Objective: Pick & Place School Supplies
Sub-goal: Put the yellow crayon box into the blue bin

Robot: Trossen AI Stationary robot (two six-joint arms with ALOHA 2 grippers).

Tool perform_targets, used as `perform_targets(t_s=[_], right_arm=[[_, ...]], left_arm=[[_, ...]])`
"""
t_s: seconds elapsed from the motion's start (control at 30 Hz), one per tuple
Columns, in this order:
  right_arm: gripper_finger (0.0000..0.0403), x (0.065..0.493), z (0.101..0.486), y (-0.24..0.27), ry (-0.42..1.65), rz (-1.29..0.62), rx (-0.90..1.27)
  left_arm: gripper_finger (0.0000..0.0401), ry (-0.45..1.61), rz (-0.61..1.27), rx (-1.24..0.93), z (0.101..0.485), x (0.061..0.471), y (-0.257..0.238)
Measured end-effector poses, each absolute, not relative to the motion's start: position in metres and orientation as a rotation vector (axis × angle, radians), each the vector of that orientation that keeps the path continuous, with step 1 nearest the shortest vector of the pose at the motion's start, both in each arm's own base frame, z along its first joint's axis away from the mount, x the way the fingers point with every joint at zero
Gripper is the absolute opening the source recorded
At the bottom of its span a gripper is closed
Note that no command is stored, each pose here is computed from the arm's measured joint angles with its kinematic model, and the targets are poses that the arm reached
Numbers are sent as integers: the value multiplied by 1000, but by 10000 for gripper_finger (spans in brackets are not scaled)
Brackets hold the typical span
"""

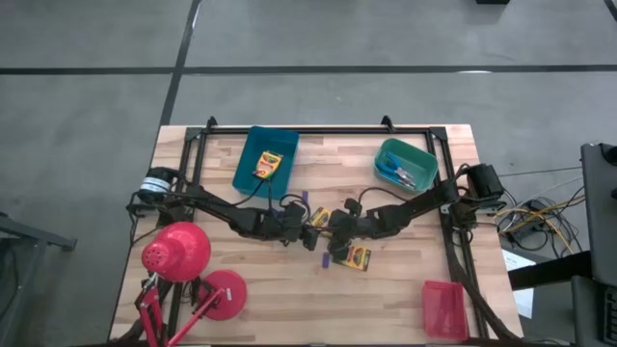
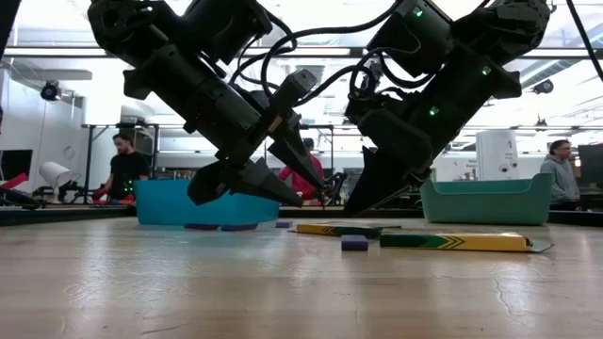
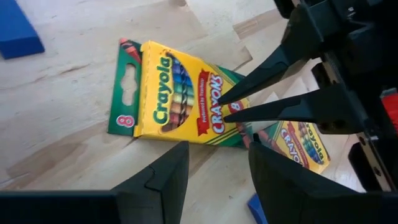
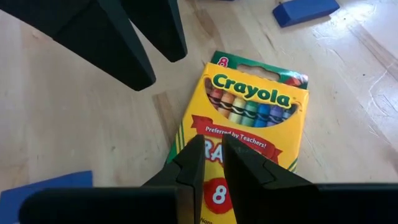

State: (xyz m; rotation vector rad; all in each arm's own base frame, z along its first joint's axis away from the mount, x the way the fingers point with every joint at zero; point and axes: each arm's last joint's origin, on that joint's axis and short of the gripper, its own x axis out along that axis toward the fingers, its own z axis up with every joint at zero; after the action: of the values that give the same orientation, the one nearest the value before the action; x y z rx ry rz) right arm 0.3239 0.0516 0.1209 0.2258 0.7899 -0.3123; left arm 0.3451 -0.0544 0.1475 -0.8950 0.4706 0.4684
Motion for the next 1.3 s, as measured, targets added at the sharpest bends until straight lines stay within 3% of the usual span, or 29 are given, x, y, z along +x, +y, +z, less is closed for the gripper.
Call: perform_targets(t_s=[0.83,1.3], right_arm=[[52,317,113,40,758,-350,209],[52,331,129,43,552,-268,143]], left_arm=[[172,431,413,-812,169,345,-54],[172,468,475,-744,167,338,-52]])
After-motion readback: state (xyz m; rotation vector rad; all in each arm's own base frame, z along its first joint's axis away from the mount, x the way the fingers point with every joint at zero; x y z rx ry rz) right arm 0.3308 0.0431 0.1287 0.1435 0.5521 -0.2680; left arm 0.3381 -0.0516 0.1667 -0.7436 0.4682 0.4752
